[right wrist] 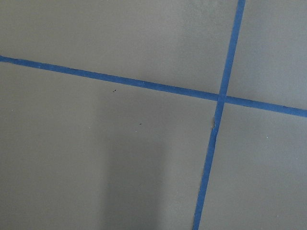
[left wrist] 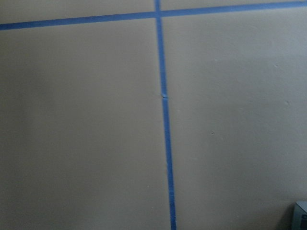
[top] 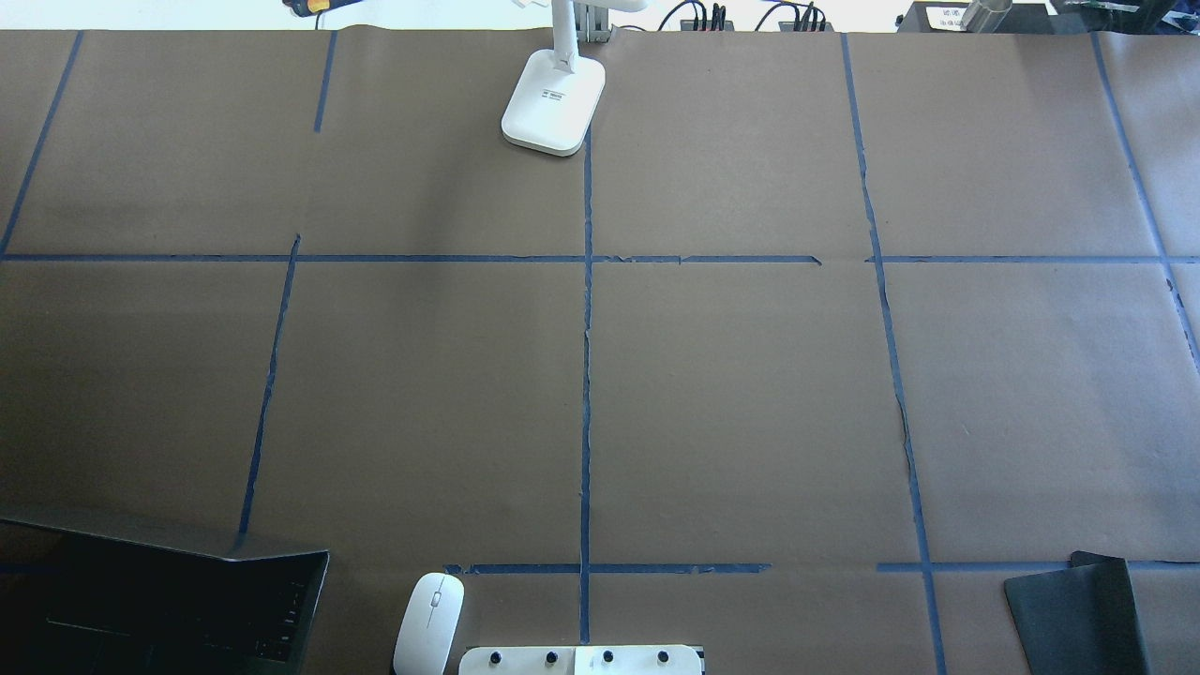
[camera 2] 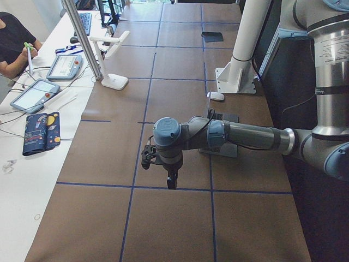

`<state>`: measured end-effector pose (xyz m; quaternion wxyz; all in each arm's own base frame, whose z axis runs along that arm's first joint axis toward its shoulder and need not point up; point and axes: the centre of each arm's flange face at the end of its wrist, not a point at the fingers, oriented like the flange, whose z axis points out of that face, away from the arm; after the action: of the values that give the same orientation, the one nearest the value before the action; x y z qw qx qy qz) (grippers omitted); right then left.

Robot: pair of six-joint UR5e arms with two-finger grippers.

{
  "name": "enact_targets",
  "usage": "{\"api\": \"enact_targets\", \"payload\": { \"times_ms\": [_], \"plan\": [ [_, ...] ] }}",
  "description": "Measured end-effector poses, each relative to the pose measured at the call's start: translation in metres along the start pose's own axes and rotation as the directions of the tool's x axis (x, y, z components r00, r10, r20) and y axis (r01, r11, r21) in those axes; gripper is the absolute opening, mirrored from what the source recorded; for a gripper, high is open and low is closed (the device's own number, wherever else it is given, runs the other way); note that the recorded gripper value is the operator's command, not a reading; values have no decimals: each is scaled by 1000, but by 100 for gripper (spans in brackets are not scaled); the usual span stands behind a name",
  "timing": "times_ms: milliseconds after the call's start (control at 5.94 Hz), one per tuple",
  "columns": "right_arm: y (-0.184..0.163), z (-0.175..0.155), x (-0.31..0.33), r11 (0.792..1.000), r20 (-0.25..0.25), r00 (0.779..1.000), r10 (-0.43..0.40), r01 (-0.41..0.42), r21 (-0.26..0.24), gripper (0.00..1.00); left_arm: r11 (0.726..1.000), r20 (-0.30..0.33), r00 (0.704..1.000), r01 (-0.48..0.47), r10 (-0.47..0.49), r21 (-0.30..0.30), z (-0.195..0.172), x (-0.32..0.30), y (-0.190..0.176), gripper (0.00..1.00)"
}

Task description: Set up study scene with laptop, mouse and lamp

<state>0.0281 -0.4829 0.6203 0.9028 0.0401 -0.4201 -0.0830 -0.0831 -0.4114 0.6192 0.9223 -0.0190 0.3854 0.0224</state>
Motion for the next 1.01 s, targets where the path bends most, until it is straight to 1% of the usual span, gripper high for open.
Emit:
{"api": "enact_targets", "payload": {
  "times_ms": [337,673,1010],
  "plan": [
    [-1,-1,-1,1000,-1,1000,-5,5,4,100,1000,12,1000,2,-2,6,-4,-6,-29,100],
    [3,1,1,1000,-6,1000,-7,7,-1,100,1000,14,1000,-11,11,18,-11,2,-35,100],
    [5,2,3,1000,-9,1000,-8,8,-5,100,1000,8,1000,-24,24,19,-9,8,-38,100]
  ]
}}
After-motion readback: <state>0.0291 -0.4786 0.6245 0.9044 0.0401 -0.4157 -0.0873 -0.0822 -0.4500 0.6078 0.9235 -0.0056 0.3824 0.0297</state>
